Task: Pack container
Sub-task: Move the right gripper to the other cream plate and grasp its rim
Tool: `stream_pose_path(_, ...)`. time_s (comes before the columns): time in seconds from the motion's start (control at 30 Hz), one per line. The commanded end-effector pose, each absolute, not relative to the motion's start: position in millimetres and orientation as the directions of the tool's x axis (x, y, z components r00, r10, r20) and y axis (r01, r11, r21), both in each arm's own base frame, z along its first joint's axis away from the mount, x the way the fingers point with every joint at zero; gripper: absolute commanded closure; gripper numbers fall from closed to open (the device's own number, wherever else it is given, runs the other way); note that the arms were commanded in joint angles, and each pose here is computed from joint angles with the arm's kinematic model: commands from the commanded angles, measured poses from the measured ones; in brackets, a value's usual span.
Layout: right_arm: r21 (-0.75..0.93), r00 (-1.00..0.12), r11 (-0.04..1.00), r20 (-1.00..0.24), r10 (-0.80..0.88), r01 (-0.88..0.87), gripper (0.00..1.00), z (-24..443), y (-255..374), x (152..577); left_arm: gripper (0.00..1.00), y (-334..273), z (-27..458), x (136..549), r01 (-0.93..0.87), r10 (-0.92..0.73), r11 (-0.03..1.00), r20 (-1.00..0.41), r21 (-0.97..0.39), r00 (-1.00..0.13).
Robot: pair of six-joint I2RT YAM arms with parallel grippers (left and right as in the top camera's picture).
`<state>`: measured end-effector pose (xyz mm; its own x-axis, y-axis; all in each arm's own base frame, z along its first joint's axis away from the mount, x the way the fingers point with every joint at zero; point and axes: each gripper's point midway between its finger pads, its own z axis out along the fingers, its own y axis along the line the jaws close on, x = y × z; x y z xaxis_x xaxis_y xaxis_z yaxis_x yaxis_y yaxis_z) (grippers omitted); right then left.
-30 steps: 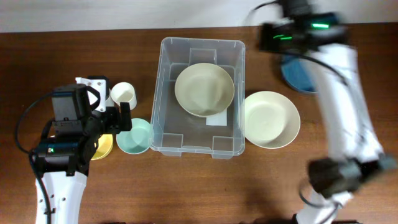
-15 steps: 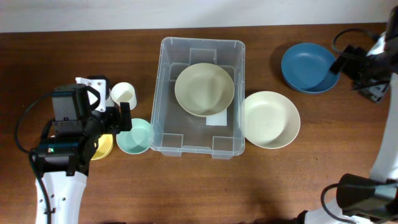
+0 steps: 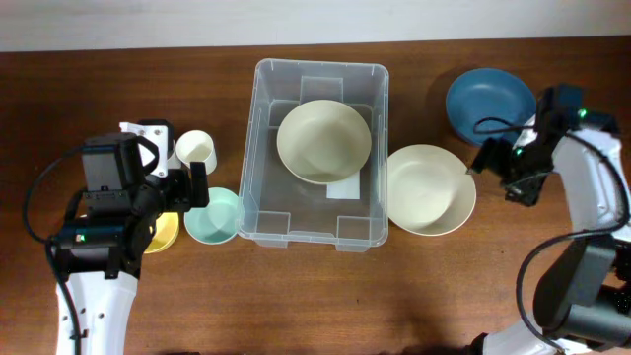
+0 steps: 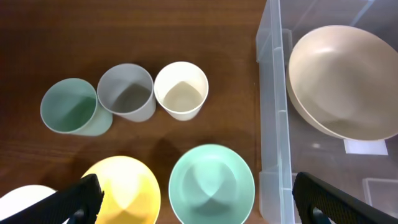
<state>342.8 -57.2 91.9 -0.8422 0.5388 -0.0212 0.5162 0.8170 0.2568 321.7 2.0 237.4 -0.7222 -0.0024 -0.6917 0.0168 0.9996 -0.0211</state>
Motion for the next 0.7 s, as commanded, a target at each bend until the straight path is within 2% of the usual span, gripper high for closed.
stream_pose_path(0.0, 0.323, -0.869, 0.823, -0.005, 0.495, 0.467, 0.13, 71.5, -43.4, 336.0, 0.00, 2.5, 245.3, 324.3, 0.013, -0.012, 0.999, -0.706, -0.029, -0.708)
stream_pose_path(0.27, 0.351, -0.869, 0.824, -0.052, 0.492, 0.445, 0.13, 31.9, -39.8, 336.0, 0.00, 2.5, 245.3, 324.3, 0.013, -0.012, 0.999, -0.706, -0.029, -0.708)
stream_pose_path(0.6, 0.335, -0.896, 0.857, -0.076, 0.438, 0.391, 0.15, 27.4, -22.3, 341.3, 0.00, 2.5, 245.3, 324.3, 0.013, -0.012, 0.999, -0.706, -0.029, -0.708)
stream_pose_path(0.67, 0.292, -0.884, 0.856, -0.062, 0.463, 0.428, 0.15, 21.5, -23.1, 339.4, 0.00, 2.4, 245.2, 324.2, 0.013, -0.012, 0.999, -0.706, -0.030, -0.708)
